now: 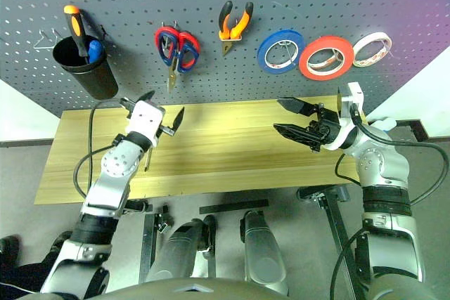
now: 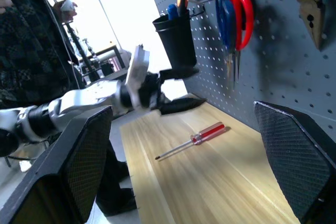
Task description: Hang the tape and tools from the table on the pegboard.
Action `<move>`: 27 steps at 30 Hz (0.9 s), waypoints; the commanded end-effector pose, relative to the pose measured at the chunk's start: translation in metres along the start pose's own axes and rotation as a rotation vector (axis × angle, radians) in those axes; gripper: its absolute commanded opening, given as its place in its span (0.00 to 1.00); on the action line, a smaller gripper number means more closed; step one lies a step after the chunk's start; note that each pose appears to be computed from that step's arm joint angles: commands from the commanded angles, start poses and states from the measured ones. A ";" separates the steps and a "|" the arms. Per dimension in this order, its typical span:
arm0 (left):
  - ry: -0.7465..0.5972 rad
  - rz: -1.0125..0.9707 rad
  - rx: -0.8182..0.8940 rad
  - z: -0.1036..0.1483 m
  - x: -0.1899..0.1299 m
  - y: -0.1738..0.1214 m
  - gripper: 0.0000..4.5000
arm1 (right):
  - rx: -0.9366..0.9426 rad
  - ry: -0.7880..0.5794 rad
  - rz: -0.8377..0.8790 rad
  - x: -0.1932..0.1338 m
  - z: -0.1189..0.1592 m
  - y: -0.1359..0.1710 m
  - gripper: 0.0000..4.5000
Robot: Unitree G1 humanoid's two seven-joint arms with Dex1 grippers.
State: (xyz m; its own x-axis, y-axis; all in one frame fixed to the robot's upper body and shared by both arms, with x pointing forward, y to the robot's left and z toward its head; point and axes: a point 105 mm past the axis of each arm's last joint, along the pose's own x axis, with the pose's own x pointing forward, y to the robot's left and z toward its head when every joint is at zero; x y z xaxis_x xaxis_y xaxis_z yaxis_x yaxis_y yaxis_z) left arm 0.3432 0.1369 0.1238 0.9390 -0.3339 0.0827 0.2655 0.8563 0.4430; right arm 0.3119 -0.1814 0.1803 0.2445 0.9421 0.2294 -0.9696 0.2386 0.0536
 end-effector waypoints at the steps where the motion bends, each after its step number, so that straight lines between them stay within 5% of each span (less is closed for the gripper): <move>1: 0.005 -0.024 0.003 0.007 -0.013 -0.011 0.99 | -0.027 -0.011 0.025 0.004 0.008 0.002 1.00; 4: 0.059 -0.011 -0.050 -0.003 -0.020 -0.012 0.99 | -0.021 -0.010 0.029 0.005 0.007 0.001 1.00; 17: 0.317 0.292 -0.208 -0.065 -0.024 0.074 0.99 | -0.025 0.065 0.038 0.017 0.000 0.009 1.00; 27: 0.326 0.279 -0.266 -0.069 -0.006 0.084 0.99 | -0.010 0.096 0.044 0.016 0.000 0.022 1.00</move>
State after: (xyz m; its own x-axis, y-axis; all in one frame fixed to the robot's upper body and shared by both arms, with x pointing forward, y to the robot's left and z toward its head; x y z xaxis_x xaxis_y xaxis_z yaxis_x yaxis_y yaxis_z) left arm 0.3742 0.2345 0.0899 0.9857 0.0257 -0.1667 0.0070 0.9812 0.1927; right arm 0.2997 -0.1593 0.1745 0.2142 0.9684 0.1275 -0.9757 0.2058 0.0758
